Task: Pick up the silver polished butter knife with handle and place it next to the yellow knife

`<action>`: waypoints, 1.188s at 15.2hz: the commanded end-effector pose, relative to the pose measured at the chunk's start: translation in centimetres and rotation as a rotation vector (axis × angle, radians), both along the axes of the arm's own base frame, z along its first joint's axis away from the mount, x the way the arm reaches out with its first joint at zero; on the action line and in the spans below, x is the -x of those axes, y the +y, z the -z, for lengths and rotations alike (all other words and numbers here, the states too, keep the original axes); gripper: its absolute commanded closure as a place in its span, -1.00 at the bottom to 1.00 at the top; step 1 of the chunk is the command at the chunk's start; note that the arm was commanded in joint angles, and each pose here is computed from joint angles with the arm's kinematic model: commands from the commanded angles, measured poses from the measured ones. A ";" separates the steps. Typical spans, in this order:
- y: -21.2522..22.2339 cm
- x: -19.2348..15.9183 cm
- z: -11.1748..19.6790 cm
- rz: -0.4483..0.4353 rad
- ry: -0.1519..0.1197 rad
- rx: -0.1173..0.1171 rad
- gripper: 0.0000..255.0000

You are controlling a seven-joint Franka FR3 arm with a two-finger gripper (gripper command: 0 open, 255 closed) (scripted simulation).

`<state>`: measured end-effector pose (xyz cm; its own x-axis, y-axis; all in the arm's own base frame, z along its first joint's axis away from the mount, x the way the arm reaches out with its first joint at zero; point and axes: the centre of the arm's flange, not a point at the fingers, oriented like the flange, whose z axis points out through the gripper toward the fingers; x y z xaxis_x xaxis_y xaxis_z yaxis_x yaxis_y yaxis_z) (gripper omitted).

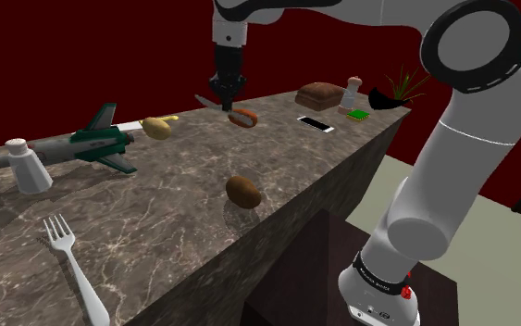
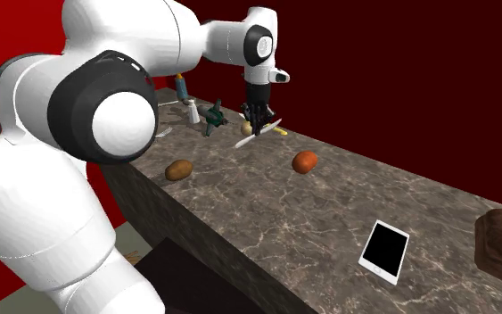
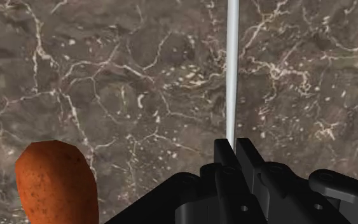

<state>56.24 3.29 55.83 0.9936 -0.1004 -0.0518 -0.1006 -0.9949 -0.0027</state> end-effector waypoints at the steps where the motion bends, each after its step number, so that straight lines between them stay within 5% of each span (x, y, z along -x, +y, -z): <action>1: 1.5 -2.4 -0.2 0.001 0.000 0.000 1.00; 18: 2.6 -4.1 7.6 0.001 0.000 0.000 1.00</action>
<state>60.28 5.92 48.85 0.9935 -0.1009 -0.0525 -0.1012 -0.9949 -0.0030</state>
